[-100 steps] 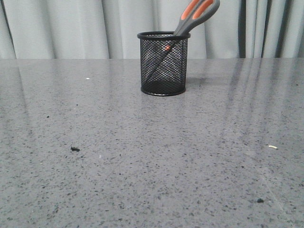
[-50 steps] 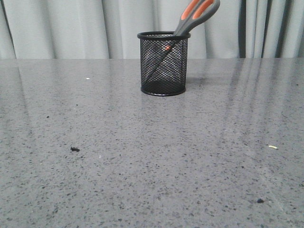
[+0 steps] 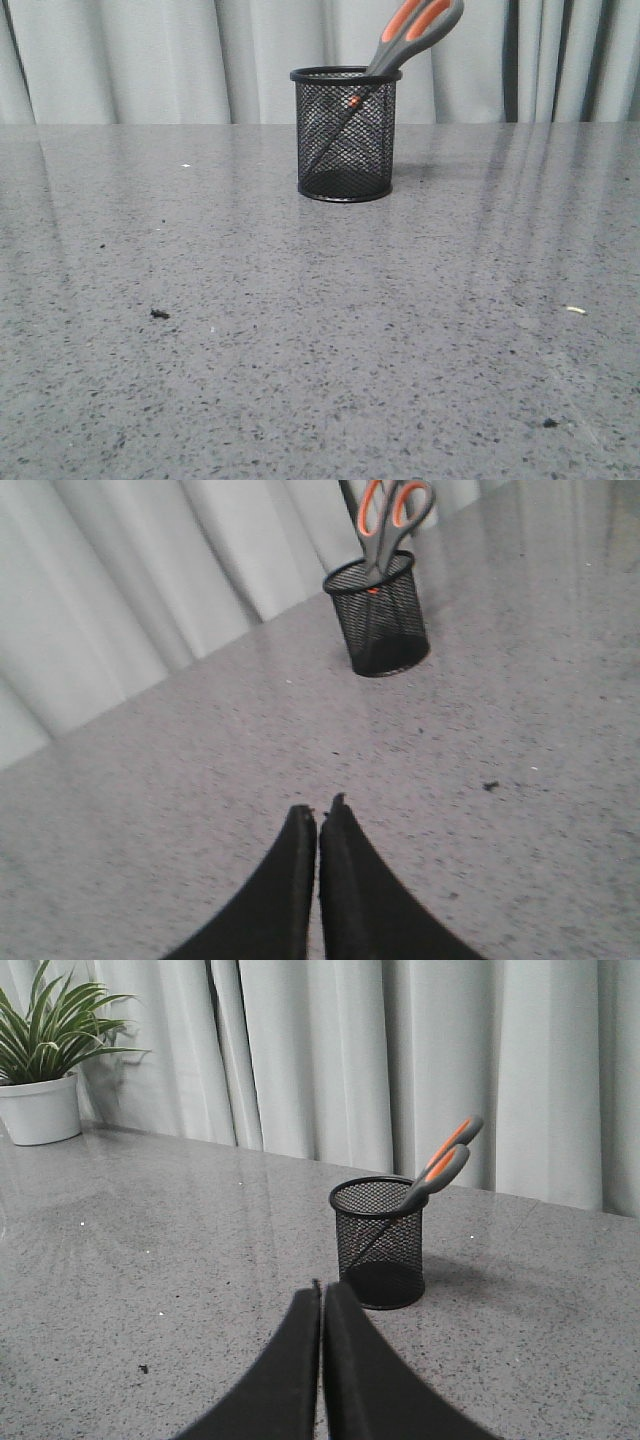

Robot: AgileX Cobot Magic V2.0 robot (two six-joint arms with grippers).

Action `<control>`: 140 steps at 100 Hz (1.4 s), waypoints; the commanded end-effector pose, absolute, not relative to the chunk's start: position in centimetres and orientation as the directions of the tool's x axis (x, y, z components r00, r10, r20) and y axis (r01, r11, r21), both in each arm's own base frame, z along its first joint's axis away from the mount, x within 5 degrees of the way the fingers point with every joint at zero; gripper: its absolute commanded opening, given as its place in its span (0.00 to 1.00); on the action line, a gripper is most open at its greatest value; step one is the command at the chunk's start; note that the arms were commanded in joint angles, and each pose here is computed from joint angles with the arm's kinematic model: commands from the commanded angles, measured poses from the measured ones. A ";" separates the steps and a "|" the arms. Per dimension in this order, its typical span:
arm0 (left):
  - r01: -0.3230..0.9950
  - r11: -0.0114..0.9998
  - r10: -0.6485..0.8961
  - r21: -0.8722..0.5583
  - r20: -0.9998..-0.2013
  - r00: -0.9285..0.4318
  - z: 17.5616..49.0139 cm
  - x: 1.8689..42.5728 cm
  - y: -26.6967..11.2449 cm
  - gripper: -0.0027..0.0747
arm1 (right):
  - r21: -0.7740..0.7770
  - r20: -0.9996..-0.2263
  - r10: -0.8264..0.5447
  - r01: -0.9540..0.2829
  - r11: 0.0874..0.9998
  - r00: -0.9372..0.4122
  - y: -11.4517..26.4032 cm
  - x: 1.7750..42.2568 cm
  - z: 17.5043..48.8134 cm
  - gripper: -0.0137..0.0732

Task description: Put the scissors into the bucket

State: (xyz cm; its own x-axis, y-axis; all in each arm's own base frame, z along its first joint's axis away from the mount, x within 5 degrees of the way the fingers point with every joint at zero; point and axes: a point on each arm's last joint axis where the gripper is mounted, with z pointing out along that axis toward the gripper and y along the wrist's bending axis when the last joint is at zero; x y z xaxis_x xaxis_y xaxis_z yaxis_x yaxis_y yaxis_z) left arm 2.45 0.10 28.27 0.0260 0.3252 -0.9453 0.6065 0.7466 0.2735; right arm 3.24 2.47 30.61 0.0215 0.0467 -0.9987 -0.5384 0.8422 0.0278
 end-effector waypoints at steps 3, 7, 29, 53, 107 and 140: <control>0.626 0.740 0.246 0.246 -0.965 0.088 28.7 2.2 -0.5 0.01 | 0.018 -0.992 0.081 -0.529 0.849 0.096 2.3 3.2 31.9 0.11; 0.614 0.752 0.229 0.241 -0.968 0.100 28.5 2.2 -0.8 0.01 | 0.018 -0.992 0.081 -0.529 0.849 0.096 2.3 3.2 31.9 0.11; 0.440 0.877 0.112 0.193 -0.973 0.203 25.7 3.9 -2.0 0.01 | 0.018 -0.992 0.081 -0.529 0.849 0.096 2.3 3.2 31.9 0.11; 0.164 0.985 -0.057 -0.047 -0.996 0.061 20.8 5.5 -0.9 0.01 | 0.018 -0.992 0.081 -0.529 0.849 0.096 2.3 3.2 31.9 0.11; 0.009 1.000 -0.017 -0.019 -0.981 -0.193 17.7 5.4 -0.2 0.01 | 0.018 -0.992 0.081 -0.529 0.849 0.096 2.3 3.2 31.9 0.11; 0.009 1.000 -0.017 -0.019 -0.981 -0.193 17.7 5.4 -0.2 0.01 | 0.018 -0.992 0.081 -0.529 0.849 0.096 2.3 3.2 31.9 0.11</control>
State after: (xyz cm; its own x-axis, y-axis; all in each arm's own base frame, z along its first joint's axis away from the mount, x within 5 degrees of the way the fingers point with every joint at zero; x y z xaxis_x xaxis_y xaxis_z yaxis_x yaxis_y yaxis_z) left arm 5.38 -0.25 18.43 -0.2301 -0.0142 -0.9731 0.0177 0.9997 -0.0188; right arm 3.24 2.48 30.57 0.0185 0.0447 -0.9988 -0.5389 0.8419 0.0278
